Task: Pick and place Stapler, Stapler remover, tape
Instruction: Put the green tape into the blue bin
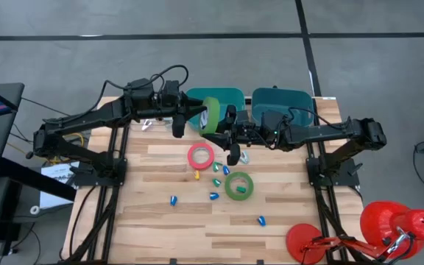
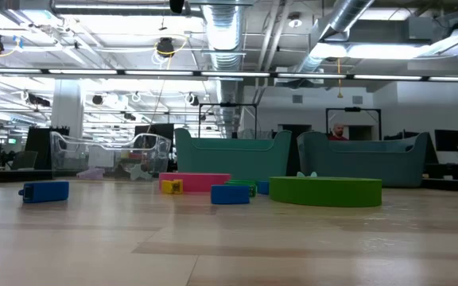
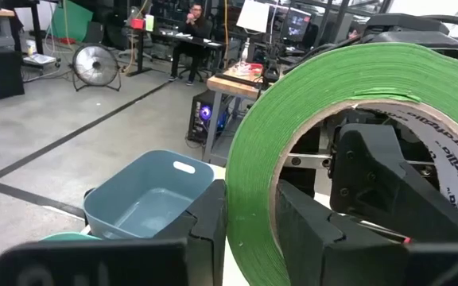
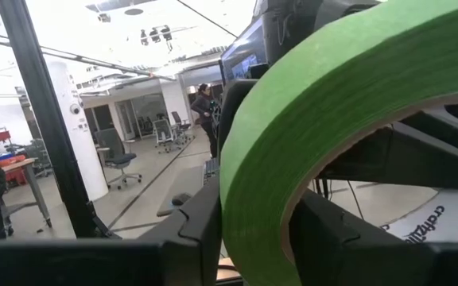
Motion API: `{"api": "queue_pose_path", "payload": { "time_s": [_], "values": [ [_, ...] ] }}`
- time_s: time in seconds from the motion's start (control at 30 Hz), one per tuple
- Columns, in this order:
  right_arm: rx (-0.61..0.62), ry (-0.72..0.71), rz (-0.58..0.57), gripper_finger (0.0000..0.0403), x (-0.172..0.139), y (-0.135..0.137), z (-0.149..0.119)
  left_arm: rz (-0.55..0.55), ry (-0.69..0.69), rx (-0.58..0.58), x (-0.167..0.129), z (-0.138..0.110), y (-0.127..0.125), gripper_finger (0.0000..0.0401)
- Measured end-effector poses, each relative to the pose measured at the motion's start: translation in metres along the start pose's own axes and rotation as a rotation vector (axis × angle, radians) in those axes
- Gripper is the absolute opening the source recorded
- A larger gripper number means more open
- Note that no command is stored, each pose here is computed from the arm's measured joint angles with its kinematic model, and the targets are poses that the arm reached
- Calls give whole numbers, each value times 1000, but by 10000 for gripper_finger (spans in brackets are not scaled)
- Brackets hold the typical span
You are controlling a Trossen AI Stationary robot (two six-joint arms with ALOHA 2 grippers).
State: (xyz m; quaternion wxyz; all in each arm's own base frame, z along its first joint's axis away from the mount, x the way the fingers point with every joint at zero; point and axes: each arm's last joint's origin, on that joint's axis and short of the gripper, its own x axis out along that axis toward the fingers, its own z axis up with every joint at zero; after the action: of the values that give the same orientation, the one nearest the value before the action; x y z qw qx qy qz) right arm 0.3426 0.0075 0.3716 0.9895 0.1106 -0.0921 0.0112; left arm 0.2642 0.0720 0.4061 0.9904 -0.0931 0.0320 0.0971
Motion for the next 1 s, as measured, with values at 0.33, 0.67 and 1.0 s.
{"api": "queue_pose_path", "payload": {
  "time_s": [0.33, 0.67, 1.0],
  "values": [
    [-35, 2, 3, 109, 0, 1, 0, 1, -3, 7, 0, 0, 0, 90],
    [-29, 12, -2, 87, 0, 0, -2, 1, -19, -22, -1, 2, 0, 211],
    [-36, 16, -11, 91, 0, -3, -2, -3, -45, -23, -11, 9, -2, 246]
  ]
}}
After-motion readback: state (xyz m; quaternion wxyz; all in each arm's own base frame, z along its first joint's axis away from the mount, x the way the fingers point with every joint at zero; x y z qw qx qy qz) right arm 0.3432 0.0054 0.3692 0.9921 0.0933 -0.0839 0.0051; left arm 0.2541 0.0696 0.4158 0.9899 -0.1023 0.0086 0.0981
